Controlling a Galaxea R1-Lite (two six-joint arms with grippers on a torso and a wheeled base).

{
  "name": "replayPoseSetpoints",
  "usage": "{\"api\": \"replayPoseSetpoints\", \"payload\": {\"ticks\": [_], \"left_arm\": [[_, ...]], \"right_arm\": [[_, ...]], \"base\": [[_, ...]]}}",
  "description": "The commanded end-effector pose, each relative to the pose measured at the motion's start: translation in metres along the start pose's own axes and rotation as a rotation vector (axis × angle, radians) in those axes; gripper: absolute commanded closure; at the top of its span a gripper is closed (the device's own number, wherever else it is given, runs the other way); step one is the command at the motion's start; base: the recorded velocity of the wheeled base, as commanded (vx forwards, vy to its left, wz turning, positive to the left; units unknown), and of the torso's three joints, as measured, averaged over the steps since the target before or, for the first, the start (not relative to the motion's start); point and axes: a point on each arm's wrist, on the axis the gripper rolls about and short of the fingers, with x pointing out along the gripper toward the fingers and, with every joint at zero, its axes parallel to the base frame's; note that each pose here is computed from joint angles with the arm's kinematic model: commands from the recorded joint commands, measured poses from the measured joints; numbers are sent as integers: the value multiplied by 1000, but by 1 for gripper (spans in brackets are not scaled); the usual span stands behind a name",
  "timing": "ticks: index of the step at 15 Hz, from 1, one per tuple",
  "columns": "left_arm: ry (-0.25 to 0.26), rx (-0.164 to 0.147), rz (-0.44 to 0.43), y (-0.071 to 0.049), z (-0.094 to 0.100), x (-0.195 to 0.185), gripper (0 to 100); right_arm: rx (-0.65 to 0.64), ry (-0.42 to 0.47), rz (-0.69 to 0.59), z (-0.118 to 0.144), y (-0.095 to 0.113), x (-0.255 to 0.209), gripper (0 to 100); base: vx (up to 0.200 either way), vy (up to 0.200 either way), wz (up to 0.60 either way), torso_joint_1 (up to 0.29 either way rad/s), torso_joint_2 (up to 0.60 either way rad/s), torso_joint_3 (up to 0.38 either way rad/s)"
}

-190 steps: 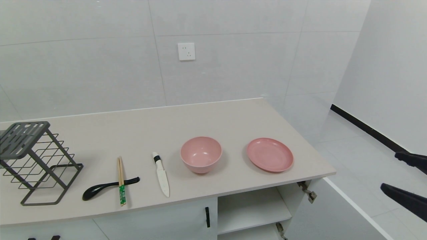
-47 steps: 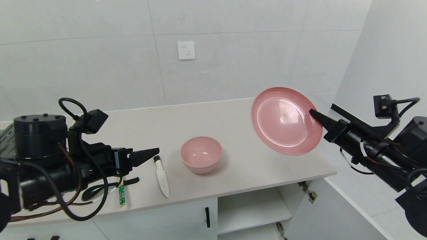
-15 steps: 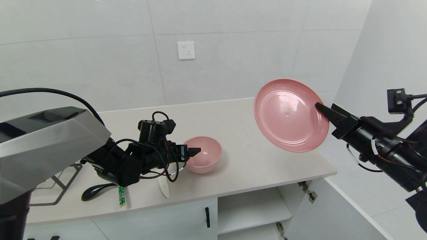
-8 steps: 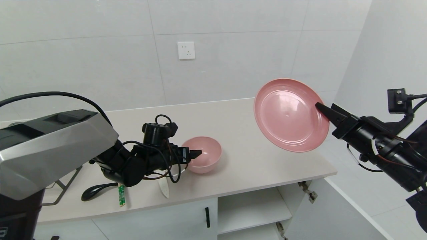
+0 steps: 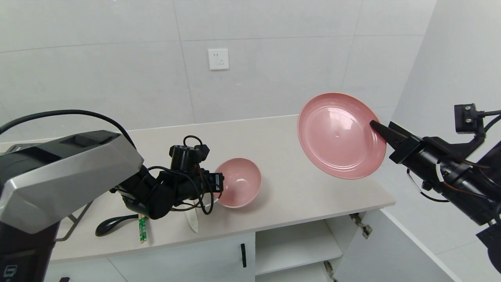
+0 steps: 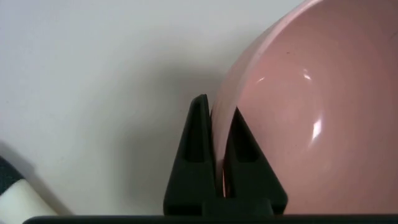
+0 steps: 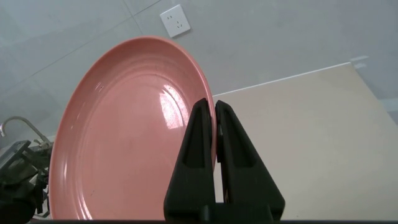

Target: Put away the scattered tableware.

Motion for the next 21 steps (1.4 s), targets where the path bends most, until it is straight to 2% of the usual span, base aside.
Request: {"api": "replayPoseSetpoints", "payload": {"ticks": [1,2,5,10,12,14,16,19,20,21], "left_arm": [[-44,6,-7,-3,8,-5,100],[-110,14,-26,-7,20,-12,100],[-200,26,-47,-15,45,-39,100],[-268,39,-59,-22,60,-86,100],[-320,47,-73,-29,64,-128,100],[-354,52,-65,-27,64,-155,100],[-371,72,-45,-24,56,-181,100],[-403,67,-49,-25,45,-214,100],[-424,49,-46,-23,42,-227,100],[-436,47,-43,-22,36,-241,100]], "right_arm": [[0,1,1,0,0,1,100],[0,1,1,0,0,1,100],[-3,-2,3,0,0,1,100],[-46,-25,14,5,2,5,100],[-64,-54,26,11,3,10,100],[-69,-64,30,13,4,12,100],[-120,-74,28,16,4,9,100],[-186,-60,1,14,-1,5,100],[-185,-65,4,15,0,4,100],[-183,-68,5,16,1,4,100]], "base": [[0,0,0,0,0,0],[0,0,0,0,0,0],[0,0,0,0,0,0],[0,0,0,0,0,0],[0,0,0,0,0,0],[0,0,0,0,0,0],[0,0,0,0,0,0],[0,0,0,0,0,0],[0,0,0,0,0,0],[0,0,0,0,0,0]]}}
